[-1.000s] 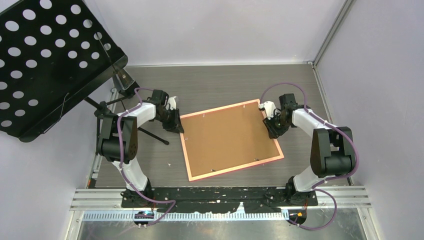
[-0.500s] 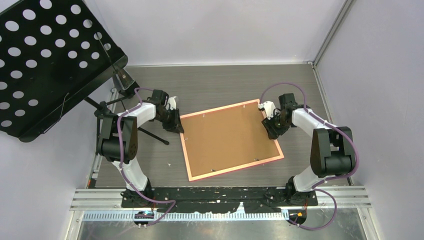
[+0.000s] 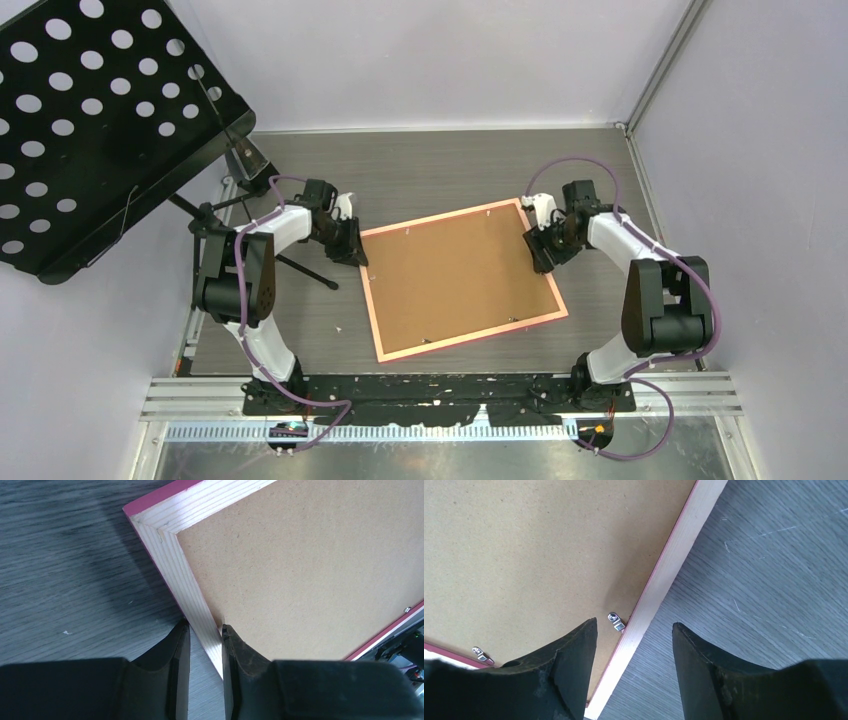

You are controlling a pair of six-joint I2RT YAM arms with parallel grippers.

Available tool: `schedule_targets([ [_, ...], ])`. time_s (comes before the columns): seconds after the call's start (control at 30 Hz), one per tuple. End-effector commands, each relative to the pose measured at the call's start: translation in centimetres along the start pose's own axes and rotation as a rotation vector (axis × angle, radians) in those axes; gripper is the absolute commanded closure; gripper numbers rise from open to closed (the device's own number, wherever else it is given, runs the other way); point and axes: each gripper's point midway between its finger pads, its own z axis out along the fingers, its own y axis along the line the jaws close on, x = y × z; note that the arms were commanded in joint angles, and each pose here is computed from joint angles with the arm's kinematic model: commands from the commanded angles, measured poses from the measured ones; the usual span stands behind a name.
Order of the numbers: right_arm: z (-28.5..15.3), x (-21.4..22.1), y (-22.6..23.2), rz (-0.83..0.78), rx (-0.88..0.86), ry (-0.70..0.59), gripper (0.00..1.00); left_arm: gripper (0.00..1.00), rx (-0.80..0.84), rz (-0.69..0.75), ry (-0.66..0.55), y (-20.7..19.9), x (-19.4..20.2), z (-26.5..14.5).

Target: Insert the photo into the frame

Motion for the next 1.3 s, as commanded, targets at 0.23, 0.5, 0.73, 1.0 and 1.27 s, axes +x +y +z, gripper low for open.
schedule_targets([
  [0.23, -1.0, 0.8, -0.2, 0.068, -0.049, -0.017, 0.43, 0.74, 0.007, 0.034, 0.010, 0.1, 0.0, 0.7],
  [0.5, -0.3, 2.3, 0.6, 0.051, -0.087, 0.010, 0.48, 0.65, 0.009, 0.040, 0.004, 0.0, -0.1, 0.5],
  [0.73, 0.3, 2.6, 0.9, 0.049, -0.119, 0.018, 0.50, 0.36, 0.004, 0.074, -0.036, -0.4, -0.8, -0.5],
  [1.0, -0.7, 1.7, 0.8, 0.044, -0.108, -0.020, 0.50, 0.22, -0.002, 0.149, -0.124, -1.7, -2.0, -2.8],
  [1.27, -2.1, 0.4, 0.4, 0.027, -0.070, -0.073, 0.38, 0.11, -0.042, 0.285, -0.225, -3.5, -2.8, -5.6],
])
